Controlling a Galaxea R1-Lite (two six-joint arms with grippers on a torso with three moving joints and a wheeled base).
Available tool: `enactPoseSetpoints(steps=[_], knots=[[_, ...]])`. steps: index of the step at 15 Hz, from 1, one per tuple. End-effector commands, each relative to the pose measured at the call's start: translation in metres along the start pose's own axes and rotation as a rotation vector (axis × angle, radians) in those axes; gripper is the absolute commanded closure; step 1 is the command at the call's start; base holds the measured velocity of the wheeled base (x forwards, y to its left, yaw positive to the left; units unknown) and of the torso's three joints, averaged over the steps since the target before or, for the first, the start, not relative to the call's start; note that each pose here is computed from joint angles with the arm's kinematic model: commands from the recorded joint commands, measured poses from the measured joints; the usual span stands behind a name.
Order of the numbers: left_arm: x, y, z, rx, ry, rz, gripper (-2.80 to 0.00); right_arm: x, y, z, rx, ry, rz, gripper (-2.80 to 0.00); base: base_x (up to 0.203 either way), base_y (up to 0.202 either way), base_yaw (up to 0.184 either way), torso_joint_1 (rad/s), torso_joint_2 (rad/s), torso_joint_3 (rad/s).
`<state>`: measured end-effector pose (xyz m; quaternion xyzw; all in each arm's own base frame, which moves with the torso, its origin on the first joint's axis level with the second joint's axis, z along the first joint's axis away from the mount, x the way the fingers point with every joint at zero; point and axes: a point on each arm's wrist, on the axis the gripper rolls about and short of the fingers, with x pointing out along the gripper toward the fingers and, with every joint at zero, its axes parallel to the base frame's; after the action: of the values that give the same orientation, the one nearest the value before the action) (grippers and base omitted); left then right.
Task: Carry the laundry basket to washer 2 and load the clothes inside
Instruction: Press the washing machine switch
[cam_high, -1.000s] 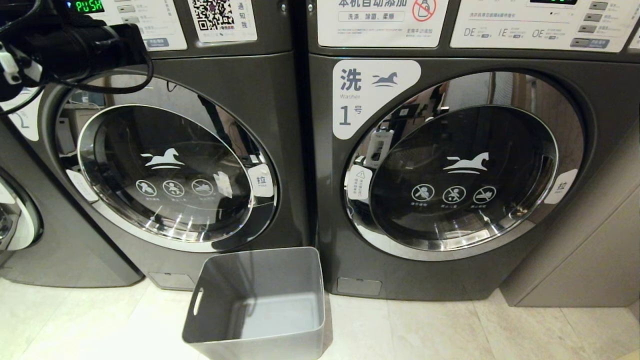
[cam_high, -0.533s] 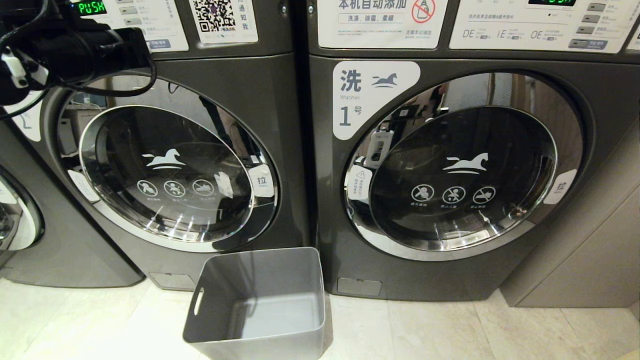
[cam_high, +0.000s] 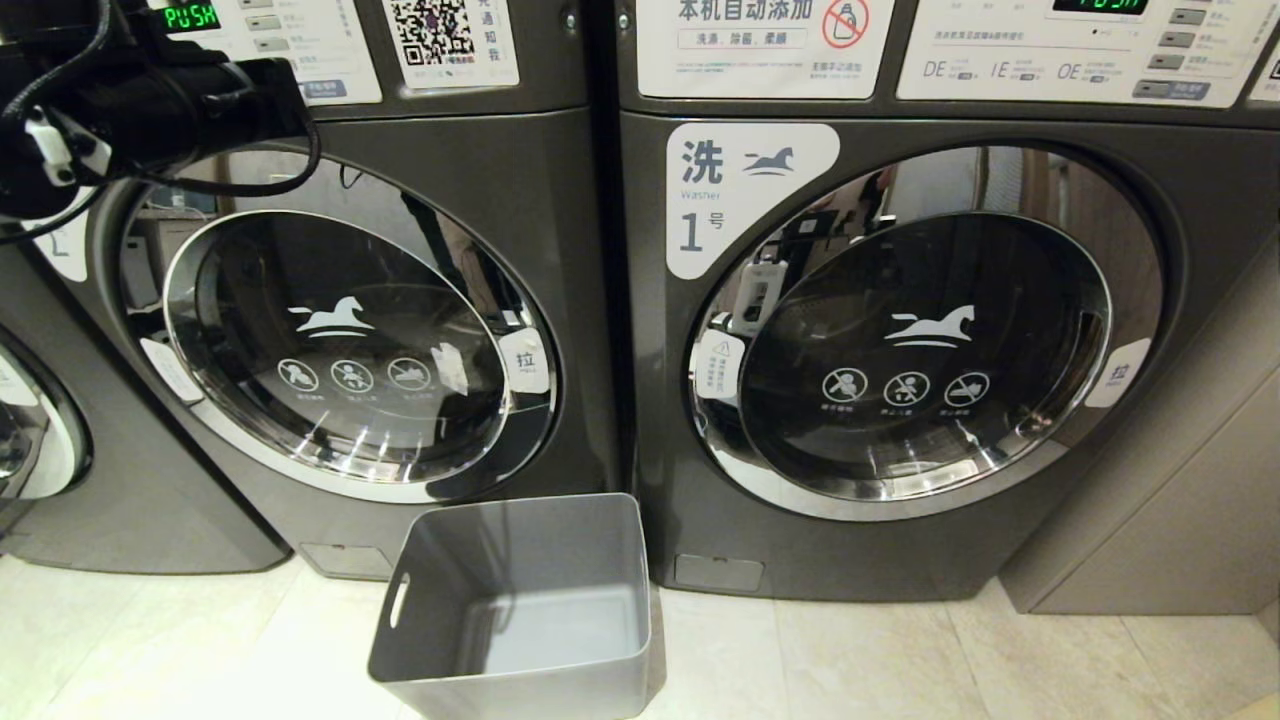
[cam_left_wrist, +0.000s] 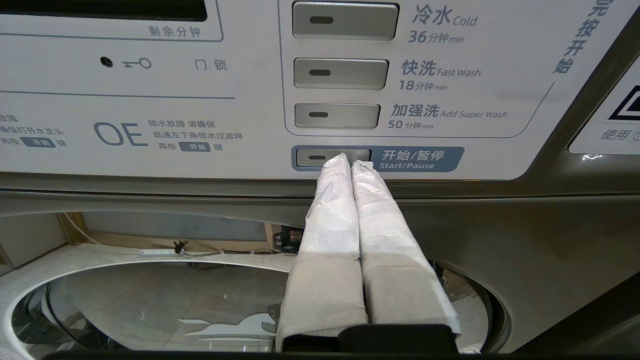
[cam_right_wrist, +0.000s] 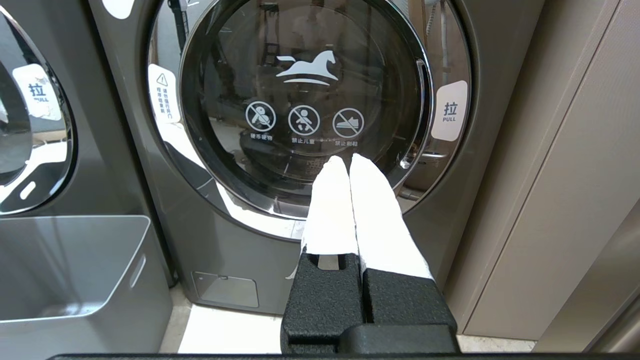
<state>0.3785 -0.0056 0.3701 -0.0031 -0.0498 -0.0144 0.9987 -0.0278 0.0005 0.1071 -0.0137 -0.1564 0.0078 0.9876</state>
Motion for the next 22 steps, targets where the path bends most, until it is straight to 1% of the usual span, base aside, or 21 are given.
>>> enactPoseSetpoints(steps=[1, 4, 9, 16, 20, 22], knots=[[0.004, 0.000, -0.004, -0.001, 0.005, 0.000, 0.00, 0.001, 0.000, -0.011, 0.000, 0.039, 0.003, 0.00, 0.000, 0.000, 0.000, 0.000, 0.00, 0.000], [0.001, 0.000, -0.001, -0.008, 0.000, 0.001, 0.00, 0.001, 0.000, -0.011, 0.000, 0.039, 0.001, 0.00, 0.000, 0.000, 0.000, 0.000, 0.00, 0.000], [-0.010, 0.002, 0.008, -0.001, 0.004, 0.016, 0.00, 0.001, 0.000, -0.011, 0.000, 0.039, 0.002, 0.00, 0.000, 0.000, 0.000, 0.000, 0.00, 0.000], [-0.025, 0.002, 0.022, 0.002, -0.018, 0.016, 0.00, 0.001, 0.000, -0.011, 0.000, 0.039, 0.001, 0.00, 0.000, 0.000, 0.000, 0.000, 0.00, 0.000], [-0.054, 0.003, 0.027, 0.005, 0.010, 0.022, 0.00, 0.001, 0.000, -0.011, 0.000, 0.039, 0.002, 0.00, 0.000, 0.000, 0.000, 0.000, 0.00, 0.000], [-0.071, 0.003, 0.025, 0.006, 0.040, 0.042, 0.00, 0.001, 0.000, -0.011, 0.000, 0.039, 0.001, 0.00, 0.000, 0.000, 0.000, 0.000, 0.00, 0.000]])
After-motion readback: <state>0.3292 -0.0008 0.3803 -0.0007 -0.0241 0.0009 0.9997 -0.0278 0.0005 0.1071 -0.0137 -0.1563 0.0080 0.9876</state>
